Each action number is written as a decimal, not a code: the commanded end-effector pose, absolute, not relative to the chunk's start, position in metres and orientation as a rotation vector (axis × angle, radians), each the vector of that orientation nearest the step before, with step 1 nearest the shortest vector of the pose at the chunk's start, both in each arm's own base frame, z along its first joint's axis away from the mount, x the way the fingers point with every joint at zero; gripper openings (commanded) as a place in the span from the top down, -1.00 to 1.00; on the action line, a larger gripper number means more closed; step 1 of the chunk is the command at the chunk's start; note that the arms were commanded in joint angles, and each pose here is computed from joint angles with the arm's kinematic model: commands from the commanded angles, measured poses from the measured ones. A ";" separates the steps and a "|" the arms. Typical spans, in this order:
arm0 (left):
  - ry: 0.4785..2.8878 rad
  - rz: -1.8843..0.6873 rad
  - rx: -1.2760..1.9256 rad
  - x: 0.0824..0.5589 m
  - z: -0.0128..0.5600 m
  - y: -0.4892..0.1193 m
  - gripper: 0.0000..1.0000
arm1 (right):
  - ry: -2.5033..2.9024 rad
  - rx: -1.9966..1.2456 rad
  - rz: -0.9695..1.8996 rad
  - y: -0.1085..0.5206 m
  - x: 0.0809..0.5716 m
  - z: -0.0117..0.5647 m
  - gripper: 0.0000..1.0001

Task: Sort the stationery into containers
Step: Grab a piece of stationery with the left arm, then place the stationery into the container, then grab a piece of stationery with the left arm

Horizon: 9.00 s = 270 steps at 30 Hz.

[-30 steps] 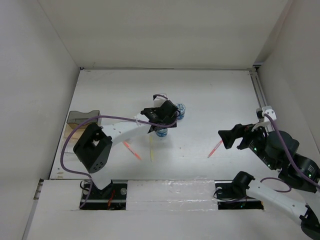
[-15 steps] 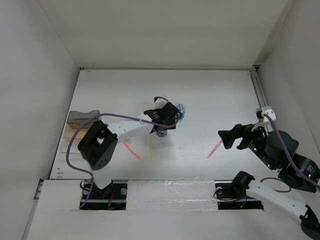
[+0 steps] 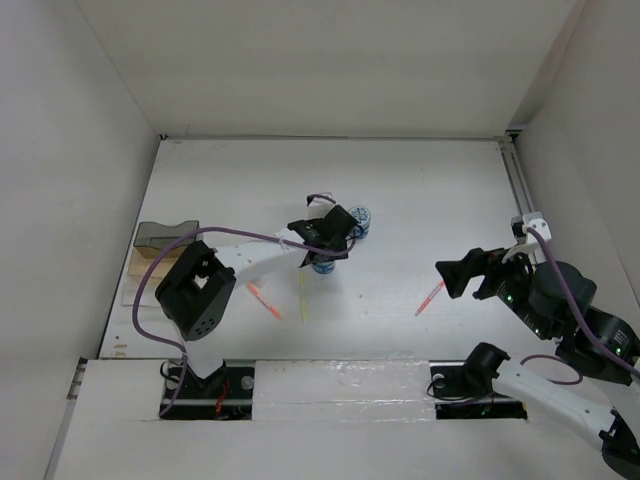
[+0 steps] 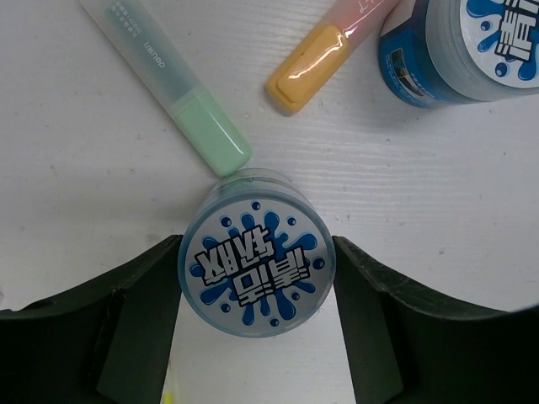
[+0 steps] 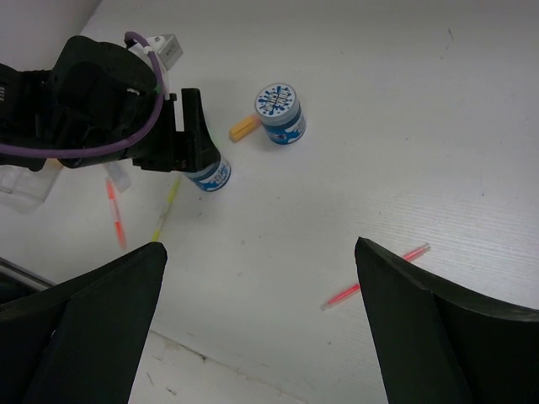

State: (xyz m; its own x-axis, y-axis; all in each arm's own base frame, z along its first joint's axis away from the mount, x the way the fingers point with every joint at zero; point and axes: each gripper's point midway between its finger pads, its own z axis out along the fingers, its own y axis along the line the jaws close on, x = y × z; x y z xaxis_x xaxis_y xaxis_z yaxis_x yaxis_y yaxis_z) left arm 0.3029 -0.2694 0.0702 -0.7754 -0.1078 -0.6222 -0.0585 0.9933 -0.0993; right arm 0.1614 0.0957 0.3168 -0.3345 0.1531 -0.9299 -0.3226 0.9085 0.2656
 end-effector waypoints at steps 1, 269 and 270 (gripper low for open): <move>2.480 -0.066 -0.129 0.295 0.064 -0.260 -0.19 | 1.817 -0.115 0.526 0.099 0.161 0.325 -1.00; 2.422 -0.206 0.011 0.410 0.138 -0.338 1.00 | 1.739 0.075 0.468 0.058 0.156 0.338 -1.00; 2.407 -0.216 0.019 0.410 0.147 -0.337 1.00 | 1.739 0.075 0.468 0.058 0.156 0.338 -1.00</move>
State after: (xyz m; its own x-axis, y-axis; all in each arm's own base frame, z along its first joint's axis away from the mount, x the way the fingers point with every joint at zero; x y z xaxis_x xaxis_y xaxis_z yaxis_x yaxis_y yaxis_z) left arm 0.3999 -0.3425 0.0661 -0.8254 0.0287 -0.5639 0.0857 0.9935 -0.0749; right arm 0.1553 0.0549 0.3284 -0.2565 0.2812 -0.9247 -0.1788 0.9264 0.3313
